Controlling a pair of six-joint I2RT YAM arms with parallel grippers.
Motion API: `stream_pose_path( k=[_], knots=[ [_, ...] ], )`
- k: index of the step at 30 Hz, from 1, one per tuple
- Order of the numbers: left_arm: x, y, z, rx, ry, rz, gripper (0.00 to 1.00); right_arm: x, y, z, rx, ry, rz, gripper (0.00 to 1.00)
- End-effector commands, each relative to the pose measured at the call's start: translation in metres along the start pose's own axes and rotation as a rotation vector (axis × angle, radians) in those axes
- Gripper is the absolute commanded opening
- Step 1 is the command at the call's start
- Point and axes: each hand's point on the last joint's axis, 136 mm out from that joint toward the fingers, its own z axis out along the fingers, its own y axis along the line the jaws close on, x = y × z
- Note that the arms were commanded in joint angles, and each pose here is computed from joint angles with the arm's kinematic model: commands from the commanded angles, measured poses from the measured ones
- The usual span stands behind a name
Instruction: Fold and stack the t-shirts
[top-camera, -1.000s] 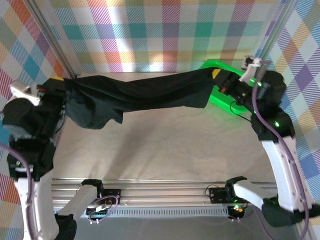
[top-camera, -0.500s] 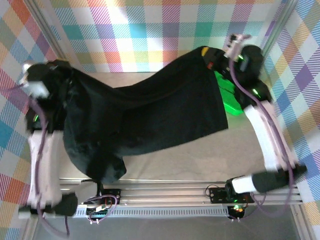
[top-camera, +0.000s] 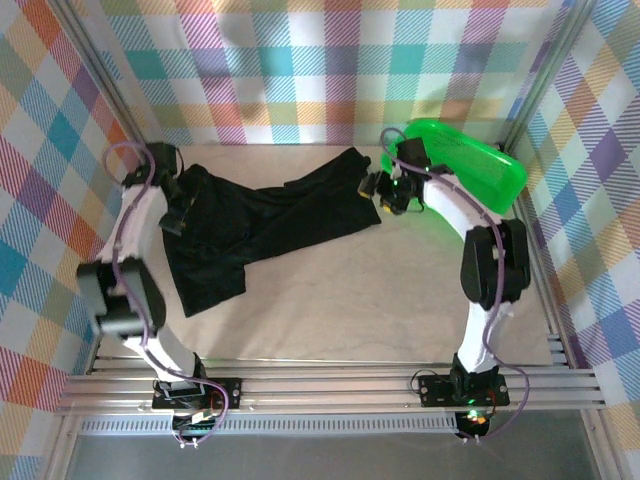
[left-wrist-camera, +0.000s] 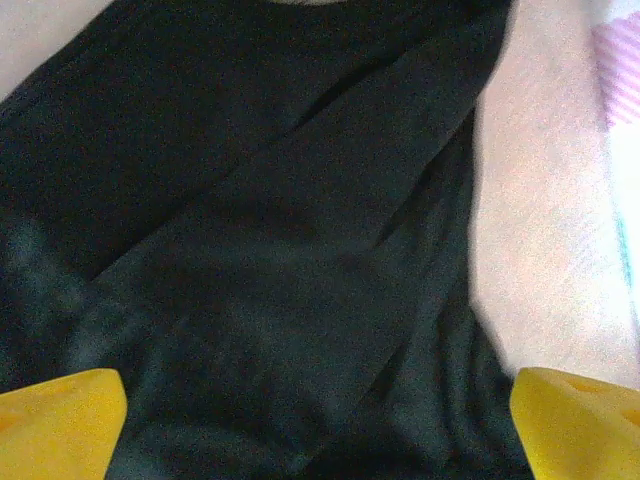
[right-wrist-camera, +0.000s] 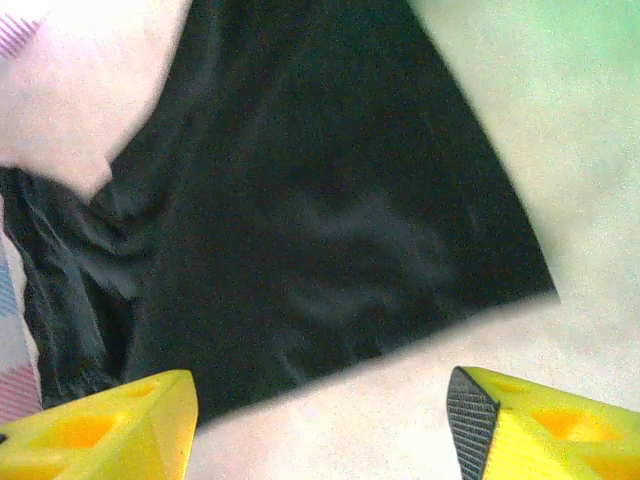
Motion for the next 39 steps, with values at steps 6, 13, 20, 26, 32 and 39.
stream_pose_path(
  k=[6,13,20,26,32,39],
  knots=[
    [0.079,0.120,-0.005,-0.133,0.144,-0.036,0.79,0.028,-0.033,0.010,0.113,-0.055,-0.028,0.62],
    [0.082,0.137,-0.014,-0.175,0.135,0.010,0.66,-0.004,-0.061,0.051,0.305,-0.058,-0.016,0.57],
    [0.081,0.129,-0.022,-0.143,0.134,0.000,0.54,-0.003,-0.082,0.074,0.398,-0.012,0.054,0.51],
    [0.080,0.133,-0.029,-0.159,0.127,0.008,0.53,-0.005,-0.079,0.086,0.372,-0.011,0.101,0.23],
    [0.074,0.138,-0.034,-0.200,0.097,0.031,0.50,-0.007,-0.068,0.034,0.386,-0.095,0.112,0.00],
    [0.066,0.148,-0.040,-0.258,0.057,0.060,0.52,0.069,-0.107,-0.032,0.460,0.054,0.113,0.00]
  ],
)
